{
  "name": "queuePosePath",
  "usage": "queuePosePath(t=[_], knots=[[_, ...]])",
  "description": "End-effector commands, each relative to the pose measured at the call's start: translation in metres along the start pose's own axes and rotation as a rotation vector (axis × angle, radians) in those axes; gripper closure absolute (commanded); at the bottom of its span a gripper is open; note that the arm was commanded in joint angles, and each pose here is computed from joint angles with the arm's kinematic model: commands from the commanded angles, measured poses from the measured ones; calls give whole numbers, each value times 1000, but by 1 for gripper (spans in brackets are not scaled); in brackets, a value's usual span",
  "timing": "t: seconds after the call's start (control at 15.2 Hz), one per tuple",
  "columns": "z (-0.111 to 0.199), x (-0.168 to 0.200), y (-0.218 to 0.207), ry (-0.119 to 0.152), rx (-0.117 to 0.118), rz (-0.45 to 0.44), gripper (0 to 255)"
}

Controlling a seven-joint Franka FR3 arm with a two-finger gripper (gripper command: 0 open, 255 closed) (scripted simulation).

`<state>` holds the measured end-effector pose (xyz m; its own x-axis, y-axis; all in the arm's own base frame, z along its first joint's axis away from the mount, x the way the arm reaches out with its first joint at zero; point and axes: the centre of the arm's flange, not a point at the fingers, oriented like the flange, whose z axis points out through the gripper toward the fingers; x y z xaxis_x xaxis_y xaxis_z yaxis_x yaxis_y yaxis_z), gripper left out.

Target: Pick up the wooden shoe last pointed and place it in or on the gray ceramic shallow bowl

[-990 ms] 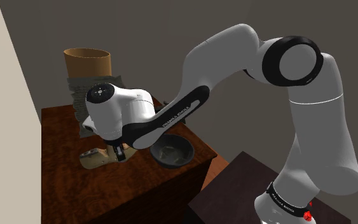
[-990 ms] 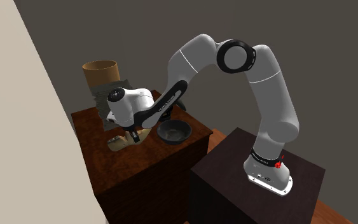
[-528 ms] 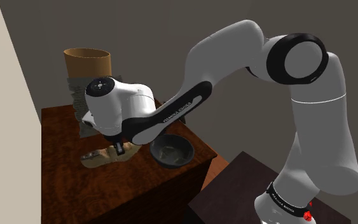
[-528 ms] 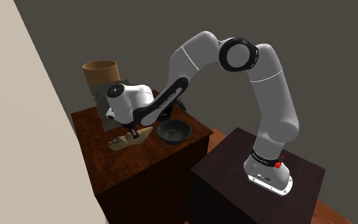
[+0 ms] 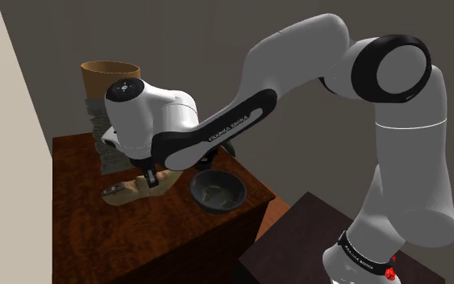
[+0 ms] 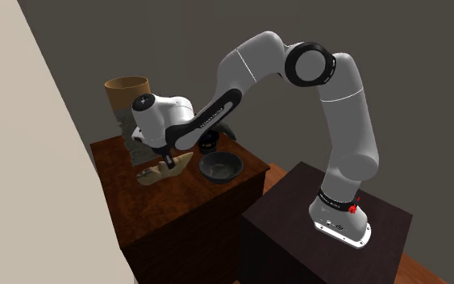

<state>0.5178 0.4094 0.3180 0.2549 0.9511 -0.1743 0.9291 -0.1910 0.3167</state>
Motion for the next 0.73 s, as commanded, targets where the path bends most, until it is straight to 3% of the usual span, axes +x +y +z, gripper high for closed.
queuePosePath(t=[0.0, 0.66], knots=[[-10, -1, 4, 0, 0, 0, 255], [-60, -10, 21, 0, 0, 0, 255]])
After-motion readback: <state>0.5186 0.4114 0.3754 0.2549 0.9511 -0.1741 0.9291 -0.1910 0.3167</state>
